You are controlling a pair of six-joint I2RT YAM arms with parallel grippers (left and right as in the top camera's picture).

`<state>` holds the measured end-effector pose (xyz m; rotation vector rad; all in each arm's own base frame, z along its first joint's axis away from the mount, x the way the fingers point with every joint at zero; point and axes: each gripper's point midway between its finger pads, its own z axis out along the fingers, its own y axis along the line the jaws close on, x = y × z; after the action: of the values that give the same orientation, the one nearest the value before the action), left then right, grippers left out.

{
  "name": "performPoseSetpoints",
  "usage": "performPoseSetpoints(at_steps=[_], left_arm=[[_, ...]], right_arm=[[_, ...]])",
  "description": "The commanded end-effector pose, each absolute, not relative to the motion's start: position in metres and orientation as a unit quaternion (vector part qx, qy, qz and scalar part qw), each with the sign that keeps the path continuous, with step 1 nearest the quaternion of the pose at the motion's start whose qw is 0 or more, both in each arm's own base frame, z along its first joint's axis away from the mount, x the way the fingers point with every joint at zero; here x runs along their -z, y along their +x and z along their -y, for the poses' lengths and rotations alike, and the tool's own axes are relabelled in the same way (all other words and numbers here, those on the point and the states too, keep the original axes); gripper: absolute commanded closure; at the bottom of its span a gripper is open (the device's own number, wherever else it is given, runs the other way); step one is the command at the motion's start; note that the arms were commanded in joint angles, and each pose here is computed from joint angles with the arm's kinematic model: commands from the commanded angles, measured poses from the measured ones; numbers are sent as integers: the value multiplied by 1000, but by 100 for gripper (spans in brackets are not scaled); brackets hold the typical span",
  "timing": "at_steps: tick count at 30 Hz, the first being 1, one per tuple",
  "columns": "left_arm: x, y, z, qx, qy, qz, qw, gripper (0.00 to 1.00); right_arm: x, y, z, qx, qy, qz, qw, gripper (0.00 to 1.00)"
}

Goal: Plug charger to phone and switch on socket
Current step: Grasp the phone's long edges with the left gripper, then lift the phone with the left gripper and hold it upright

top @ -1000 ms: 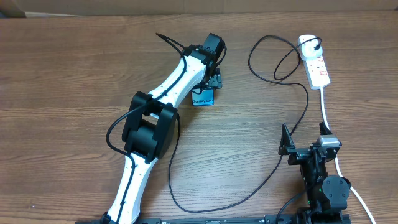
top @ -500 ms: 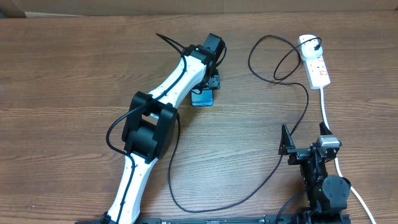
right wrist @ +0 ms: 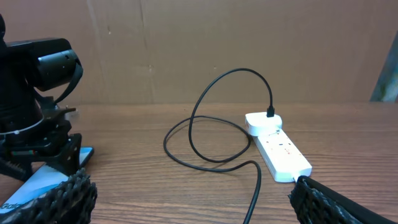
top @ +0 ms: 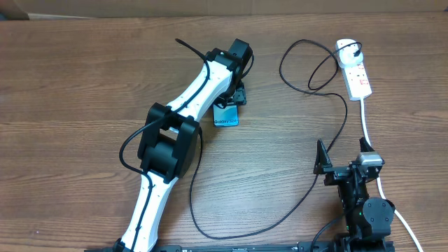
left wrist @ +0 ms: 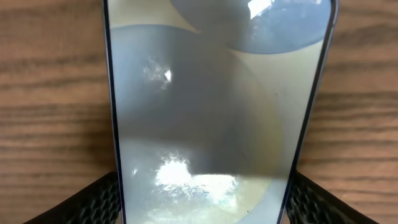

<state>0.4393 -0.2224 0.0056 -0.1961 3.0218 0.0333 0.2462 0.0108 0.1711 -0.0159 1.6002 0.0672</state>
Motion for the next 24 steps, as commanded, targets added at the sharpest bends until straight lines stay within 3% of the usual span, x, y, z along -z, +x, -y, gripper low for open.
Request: performPoseSetpoints(at_steps=[1,24], left_arm=[[1,438,222,-18,-66,-997,43,26],[-21,430,226,146,-125,-979,-73,28]], right_arm=[[-170,246,-11,-30,-5,-716,698,0],[-170,246,-11,-30,-5,-716,698,0]])
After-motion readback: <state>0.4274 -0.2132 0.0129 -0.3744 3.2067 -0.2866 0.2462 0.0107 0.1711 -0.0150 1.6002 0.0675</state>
